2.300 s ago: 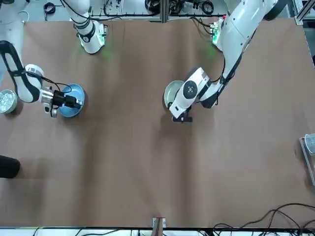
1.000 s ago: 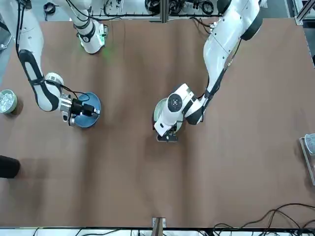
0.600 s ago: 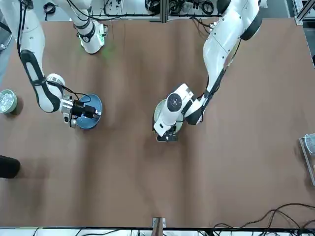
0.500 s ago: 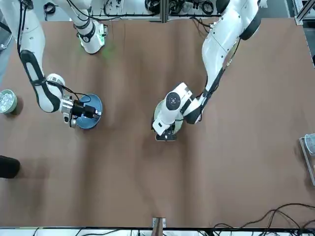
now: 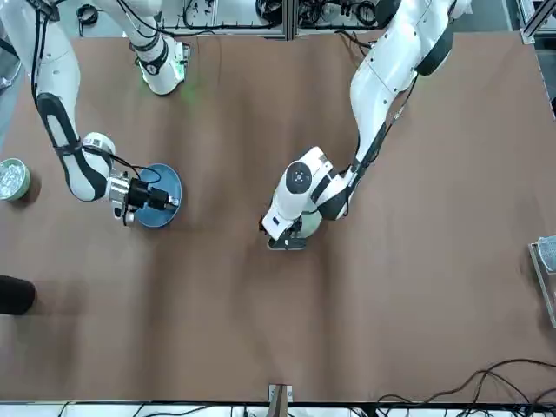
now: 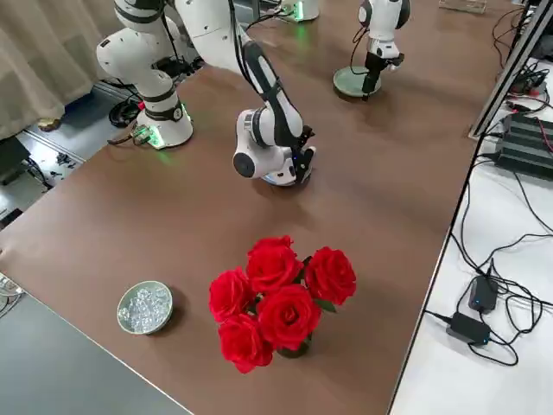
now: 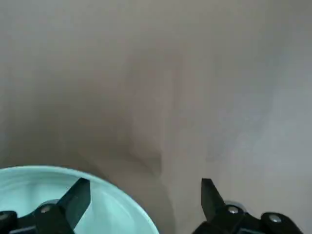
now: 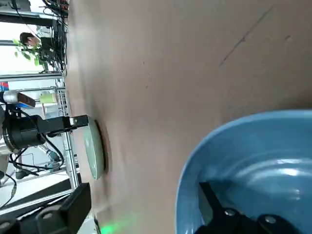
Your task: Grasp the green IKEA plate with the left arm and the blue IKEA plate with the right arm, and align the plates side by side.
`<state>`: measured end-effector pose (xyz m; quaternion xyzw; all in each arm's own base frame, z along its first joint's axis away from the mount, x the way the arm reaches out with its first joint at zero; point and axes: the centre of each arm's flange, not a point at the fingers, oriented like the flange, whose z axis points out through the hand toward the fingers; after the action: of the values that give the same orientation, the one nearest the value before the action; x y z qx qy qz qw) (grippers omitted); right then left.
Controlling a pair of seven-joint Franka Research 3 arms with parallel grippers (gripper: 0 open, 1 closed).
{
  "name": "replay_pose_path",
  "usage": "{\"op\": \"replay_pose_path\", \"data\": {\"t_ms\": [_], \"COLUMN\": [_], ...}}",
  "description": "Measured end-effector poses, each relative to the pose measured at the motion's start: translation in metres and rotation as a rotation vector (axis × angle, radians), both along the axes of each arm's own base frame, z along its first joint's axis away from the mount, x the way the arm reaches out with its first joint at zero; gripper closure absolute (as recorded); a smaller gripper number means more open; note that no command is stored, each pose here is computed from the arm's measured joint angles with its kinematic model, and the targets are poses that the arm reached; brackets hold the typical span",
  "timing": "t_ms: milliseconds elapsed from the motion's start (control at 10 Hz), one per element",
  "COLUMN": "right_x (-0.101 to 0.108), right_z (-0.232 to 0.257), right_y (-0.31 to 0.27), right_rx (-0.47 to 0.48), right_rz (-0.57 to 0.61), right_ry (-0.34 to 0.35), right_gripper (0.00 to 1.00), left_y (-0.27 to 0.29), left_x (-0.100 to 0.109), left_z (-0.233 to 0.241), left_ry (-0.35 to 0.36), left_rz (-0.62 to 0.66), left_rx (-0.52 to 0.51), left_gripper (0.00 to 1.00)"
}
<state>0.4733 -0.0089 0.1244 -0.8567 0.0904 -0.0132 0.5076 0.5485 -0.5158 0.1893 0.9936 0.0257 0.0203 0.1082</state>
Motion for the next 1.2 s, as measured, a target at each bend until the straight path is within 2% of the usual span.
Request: {"op": "replay_pose_path", "data": {"t_ms": [200,700,1200], "right_x": [0.001,0.003,0.0], "right_z": [-0.001,-0.006,-0.01], "right_y": [0.01,0.052,0.12], "right_rx": [0.017,0.068,0.127], "right_rz": [-0.018,-0.046,-0.081], "right_ry": [0.001,-0.011,0.001], "right_gripper": [0.02,0.02,0.02], "left_y": [-0.011,-0.037,-0.061], "left_x": [0.0,-0.017,-0.035], "left_z": [0.004,-0.005,-0.002], "left_ry": [-0.01,-0.021,-0.05], "left_rz": [0.005,0.018,0.038], "left_rx": [-0.016,-0.062,-0.13], "left_gripper": [0.0,0.0,0.0]}}
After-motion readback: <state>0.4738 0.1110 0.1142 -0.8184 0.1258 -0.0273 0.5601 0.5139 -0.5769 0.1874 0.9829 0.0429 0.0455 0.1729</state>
